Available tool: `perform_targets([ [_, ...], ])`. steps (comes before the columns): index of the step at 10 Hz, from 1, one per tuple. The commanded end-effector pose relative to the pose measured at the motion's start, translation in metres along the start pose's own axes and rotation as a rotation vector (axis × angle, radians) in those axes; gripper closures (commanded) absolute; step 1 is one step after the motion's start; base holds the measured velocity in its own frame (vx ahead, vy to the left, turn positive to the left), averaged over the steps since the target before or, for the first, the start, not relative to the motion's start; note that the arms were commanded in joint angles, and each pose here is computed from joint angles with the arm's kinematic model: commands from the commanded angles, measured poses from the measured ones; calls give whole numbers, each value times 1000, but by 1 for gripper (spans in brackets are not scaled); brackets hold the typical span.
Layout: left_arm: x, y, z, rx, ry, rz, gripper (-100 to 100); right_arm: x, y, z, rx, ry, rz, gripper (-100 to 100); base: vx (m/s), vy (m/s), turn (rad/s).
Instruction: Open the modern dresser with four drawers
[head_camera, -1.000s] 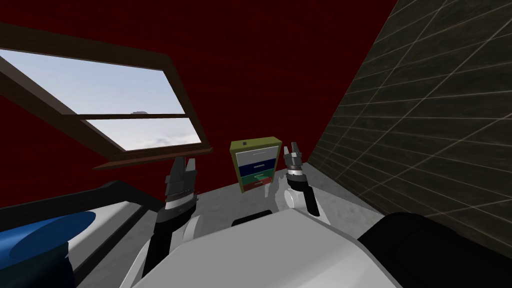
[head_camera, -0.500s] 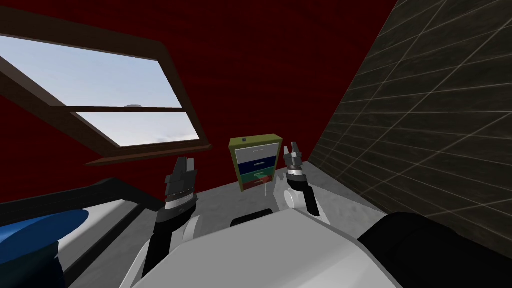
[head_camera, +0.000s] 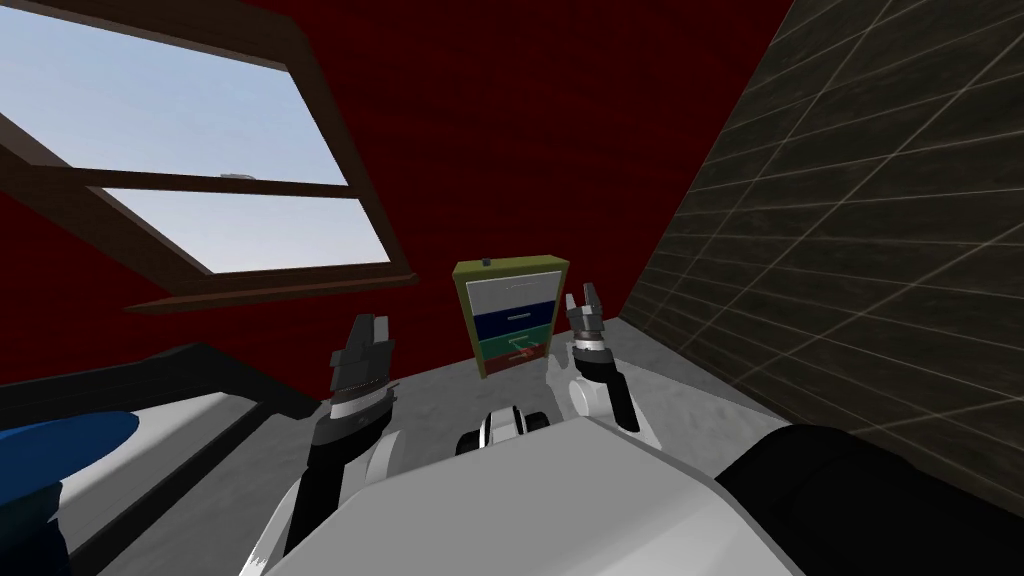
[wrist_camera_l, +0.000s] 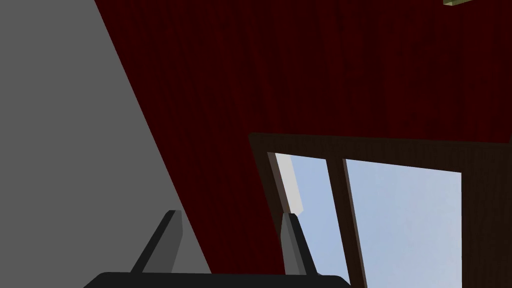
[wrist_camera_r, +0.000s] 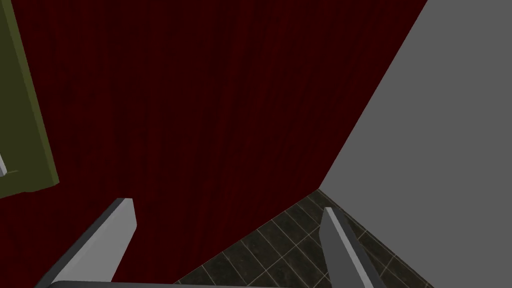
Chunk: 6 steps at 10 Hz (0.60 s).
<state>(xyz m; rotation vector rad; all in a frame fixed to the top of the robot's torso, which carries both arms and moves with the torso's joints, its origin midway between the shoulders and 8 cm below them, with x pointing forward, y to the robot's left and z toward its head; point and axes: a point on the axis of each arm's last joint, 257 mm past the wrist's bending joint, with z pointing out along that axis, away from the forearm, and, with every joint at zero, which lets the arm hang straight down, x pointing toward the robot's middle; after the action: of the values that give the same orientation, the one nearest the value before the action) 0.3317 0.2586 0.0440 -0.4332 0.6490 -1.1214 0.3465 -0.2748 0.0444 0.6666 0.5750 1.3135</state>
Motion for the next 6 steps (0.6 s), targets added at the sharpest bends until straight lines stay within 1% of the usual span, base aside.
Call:
perform_targets([
  [1, 0, 0, 0, 0, 0, 0, 0, 7, -10, -1, 3, 59, -91, -100, 30, 40, -34],
  [3, 0, 0, 0, 0, 0, 0, 0, 11, -22, -3, 6, 102, -188, -100, 51, 58, -36],
  [4, 0, 0, 0, 0, 0, 0, 0, 11, -22, -3, 6, 102, -196, -100, 43, 48, -19],
  [6, 0, 0, 0, 0, 0, 0, 0, 13, -38, -5, 8, 140, -305, -100, 46, 49, -41],
])
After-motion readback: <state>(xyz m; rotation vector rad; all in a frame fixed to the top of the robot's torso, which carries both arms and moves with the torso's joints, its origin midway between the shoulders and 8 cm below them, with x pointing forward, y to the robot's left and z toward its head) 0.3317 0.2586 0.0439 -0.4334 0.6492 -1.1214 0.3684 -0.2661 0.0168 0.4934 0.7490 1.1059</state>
